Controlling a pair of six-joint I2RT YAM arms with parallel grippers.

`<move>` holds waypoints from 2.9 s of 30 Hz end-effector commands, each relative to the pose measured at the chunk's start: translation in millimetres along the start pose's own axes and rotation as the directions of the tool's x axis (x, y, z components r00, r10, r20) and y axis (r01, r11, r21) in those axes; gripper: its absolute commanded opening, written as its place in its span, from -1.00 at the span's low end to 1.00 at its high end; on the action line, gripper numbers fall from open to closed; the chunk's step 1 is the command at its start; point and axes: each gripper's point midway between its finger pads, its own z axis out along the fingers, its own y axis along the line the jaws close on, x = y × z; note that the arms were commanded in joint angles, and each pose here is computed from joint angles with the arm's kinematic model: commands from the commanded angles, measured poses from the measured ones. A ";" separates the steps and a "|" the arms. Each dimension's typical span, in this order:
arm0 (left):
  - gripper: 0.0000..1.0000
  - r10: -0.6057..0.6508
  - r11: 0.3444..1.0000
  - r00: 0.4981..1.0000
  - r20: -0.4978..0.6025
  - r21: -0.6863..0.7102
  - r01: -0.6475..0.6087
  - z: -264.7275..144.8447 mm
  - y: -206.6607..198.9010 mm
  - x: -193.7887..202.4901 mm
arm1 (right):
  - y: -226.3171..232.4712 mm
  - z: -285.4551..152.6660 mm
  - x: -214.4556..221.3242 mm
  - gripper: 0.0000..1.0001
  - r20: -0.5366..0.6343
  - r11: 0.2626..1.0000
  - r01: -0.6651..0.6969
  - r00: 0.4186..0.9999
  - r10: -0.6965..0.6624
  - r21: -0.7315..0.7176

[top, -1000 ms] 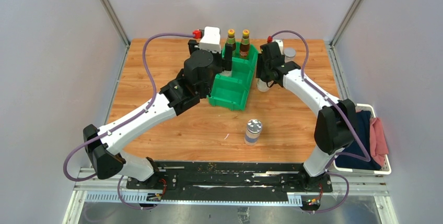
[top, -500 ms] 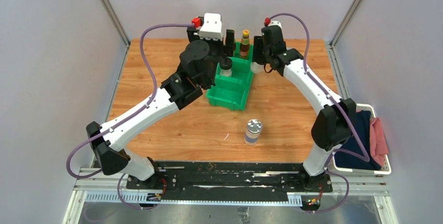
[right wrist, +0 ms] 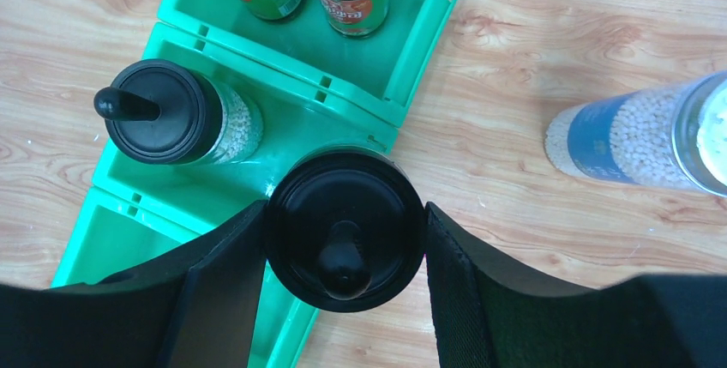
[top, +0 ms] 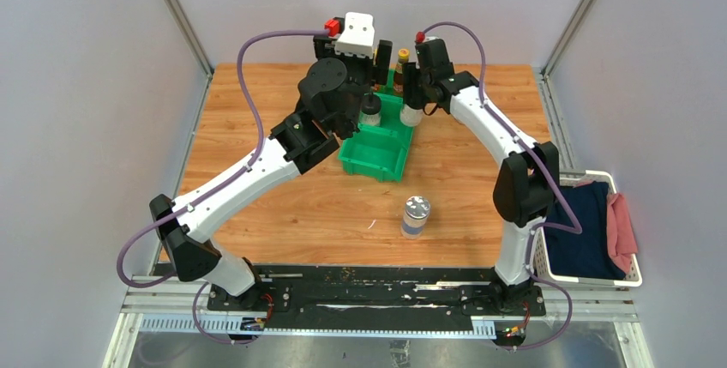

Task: Organize the condiment bottles
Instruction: Place the bottle in the storage box.

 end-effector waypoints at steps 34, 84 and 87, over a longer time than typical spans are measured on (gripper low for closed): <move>0.62 -0.018 1.000 1.000 0.025 0.014 0.018 10.5 1.8 0.4 | 60.0 43.7 9.3 -1.00 -0.012 0.963 0.226 0.973 -0.230 -0.148; 0.61 -0.007 1.000 1.000 -0.013 0.014 0.007 18.2 -0.7 24.7 | 56.8 79.9 44.4 -1.00 -0.048 0.941 0.299 0.950 -0.309 -0.157; 0.61 -0.008 1.000 1.000 -0.014 0.014 0.008 18.1 -0.7 24.8 | 54.5 80.3 44.4 -1.00 -0.050 0.942 0.302 0.949 -0.312 -0.146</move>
